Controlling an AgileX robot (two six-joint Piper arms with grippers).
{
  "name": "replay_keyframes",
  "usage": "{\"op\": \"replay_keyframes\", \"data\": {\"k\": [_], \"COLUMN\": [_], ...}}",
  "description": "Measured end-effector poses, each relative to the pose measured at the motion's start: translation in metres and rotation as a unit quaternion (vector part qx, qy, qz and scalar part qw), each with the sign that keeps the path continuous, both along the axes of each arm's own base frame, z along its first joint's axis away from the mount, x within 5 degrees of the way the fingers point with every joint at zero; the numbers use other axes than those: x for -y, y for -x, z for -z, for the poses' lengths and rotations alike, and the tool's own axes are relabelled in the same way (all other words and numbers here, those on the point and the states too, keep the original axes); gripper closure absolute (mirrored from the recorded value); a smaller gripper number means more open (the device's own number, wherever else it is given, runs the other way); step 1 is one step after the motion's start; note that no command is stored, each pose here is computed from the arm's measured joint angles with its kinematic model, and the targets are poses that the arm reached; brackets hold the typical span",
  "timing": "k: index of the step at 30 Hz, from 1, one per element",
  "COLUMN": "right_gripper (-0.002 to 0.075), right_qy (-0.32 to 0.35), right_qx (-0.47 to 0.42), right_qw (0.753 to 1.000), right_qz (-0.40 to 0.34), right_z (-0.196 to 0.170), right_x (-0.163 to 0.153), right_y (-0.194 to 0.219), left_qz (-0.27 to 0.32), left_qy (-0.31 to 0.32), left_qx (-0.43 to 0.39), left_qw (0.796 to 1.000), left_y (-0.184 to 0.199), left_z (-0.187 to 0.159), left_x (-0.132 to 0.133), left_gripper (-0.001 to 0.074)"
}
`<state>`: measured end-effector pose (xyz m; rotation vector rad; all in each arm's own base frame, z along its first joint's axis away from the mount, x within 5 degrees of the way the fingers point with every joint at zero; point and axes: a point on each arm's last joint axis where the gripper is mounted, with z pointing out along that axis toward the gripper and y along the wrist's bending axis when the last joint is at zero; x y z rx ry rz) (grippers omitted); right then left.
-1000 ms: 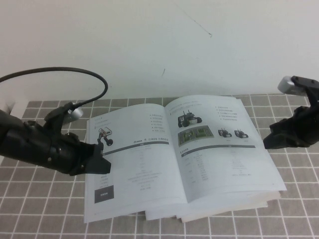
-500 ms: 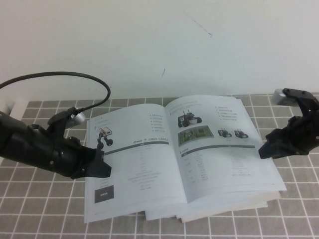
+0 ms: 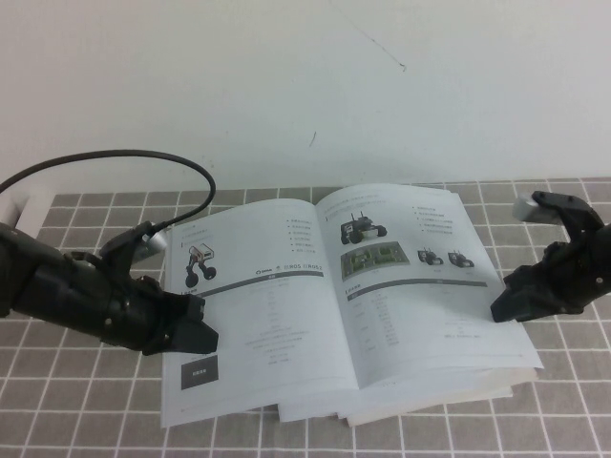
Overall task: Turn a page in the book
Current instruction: Open the closed book
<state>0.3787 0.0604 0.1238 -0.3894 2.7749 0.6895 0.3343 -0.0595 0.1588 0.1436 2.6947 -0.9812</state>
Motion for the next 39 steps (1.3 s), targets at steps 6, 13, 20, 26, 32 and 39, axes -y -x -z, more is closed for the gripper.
{"op": "replay_keyframes", "data": {"k": [6,13,20,26,32,39], "right_gripper": [0.0421,0.0421,0.0421,0.0421,0.0421,0.0421], "right_qy": [-0.033,-0.104,-0.198,-0.304,-0.378,-0.388], "right_qx": [0.020,0.046,0.074,0.121,0.180,0.198], "right_qw": [0.999,0.993,0.977,0.944,0.906,0.897], "right_qz": [-0.020,-0.013,-0.033,-0.051,-0.063,-0.079], "right_z": [0.001,-0.007,-0.020,-0.040,-0.066,-0.081], "right_x": [-0.005,-0.015,-0.027,-0.037,-0.042,-0.051], "right_y": [-0.002,-0.006,-0.007,-0.009,-0.009,-0.004], "left_qz": [-0.001,-0.001,-0.001,-0.001,-0.001,0.000], "left_qy": [0.004,0.004,0.003,0.003,0.003,0.003], "left_qx": [-0.002,-0.004,-0.003,-0.003,-0.003,-0.002], "left_qw": [1.000,1.000,1.000,1.000,1.000,1.000], "left_y": [-0.001,-0.001,-0.002,-0.002,-0.002,-0.002], "left_z": [0.004,0.006,0.006,0.006,0.006,0.006], "left_x": [0.001,0.000,0.000,0.000,0.000,0.000], "left_gripper": [0.0739,0.0739,0.0739,0.0739,0.0739,0.0739]}}
